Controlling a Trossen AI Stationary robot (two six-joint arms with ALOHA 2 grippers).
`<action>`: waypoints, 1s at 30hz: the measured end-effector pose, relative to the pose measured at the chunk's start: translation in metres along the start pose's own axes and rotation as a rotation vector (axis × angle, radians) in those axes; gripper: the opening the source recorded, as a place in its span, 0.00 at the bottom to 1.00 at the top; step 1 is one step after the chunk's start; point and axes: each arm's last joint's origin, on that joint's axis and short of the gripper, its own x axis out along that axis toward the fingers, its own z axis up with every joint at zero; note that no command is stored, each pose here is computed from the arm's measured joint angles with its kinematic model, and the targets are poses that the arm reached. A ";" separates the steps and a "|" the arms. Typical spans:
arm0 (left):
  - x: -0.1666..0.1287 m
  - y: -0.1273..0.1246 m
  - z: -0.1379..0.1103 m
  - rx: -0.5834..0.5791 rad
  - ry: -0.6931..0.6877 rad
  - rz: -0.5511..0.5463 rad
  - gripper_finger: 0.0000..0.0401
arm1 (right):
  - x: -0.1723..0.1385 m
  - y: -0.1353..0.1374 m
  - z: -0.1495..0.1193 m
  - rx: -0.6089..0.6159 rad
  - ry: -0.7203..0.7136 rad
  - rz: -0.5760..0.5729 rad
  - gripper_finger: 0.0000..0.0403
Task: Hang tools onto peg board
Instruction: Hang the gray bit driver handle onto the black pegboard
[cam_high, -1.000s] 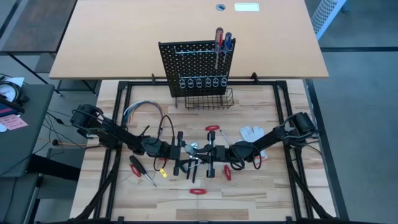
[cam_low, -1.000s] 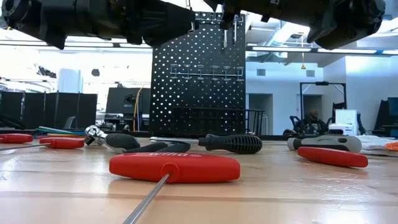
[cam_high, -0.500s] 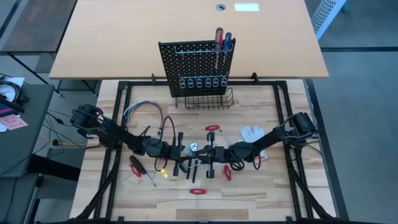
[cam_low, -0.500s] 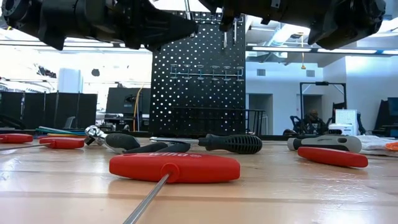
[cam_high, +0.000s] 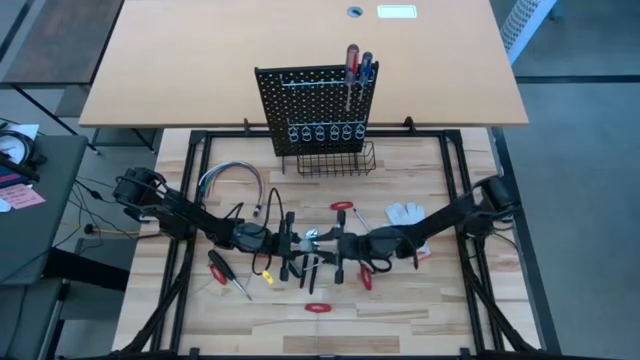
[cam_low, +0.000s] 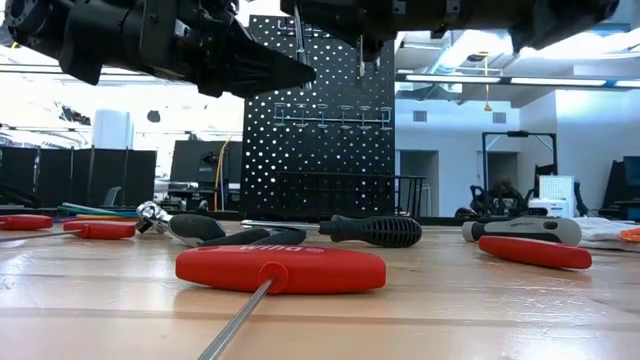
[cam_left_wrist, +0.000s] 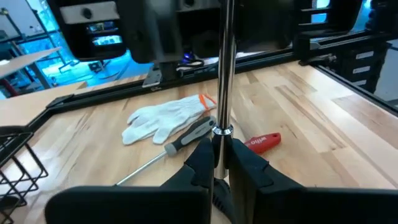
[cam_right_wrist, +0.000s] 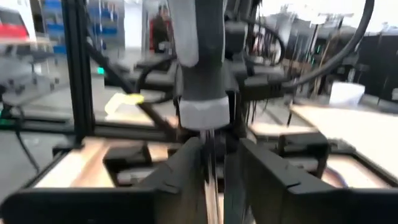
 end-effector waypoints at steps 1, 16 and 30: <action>0.000 0.001 0.000 -0.005 0.000 0.002 0.04 | -0.002 0.000 0.001 0.003 0.031 0.004 0.35; 0.002 0.007 -0.005 -0.039 0.032 0.015 0.03 | -0.007 0.000 -0.016 -0.010 0.251 0.012 0.35; 0.002 0.009 -0.003 -0.058 0.020 0.059 0.04 | -0.009 -0.001 -0.015 -0.023 0.254 -0.147 0.03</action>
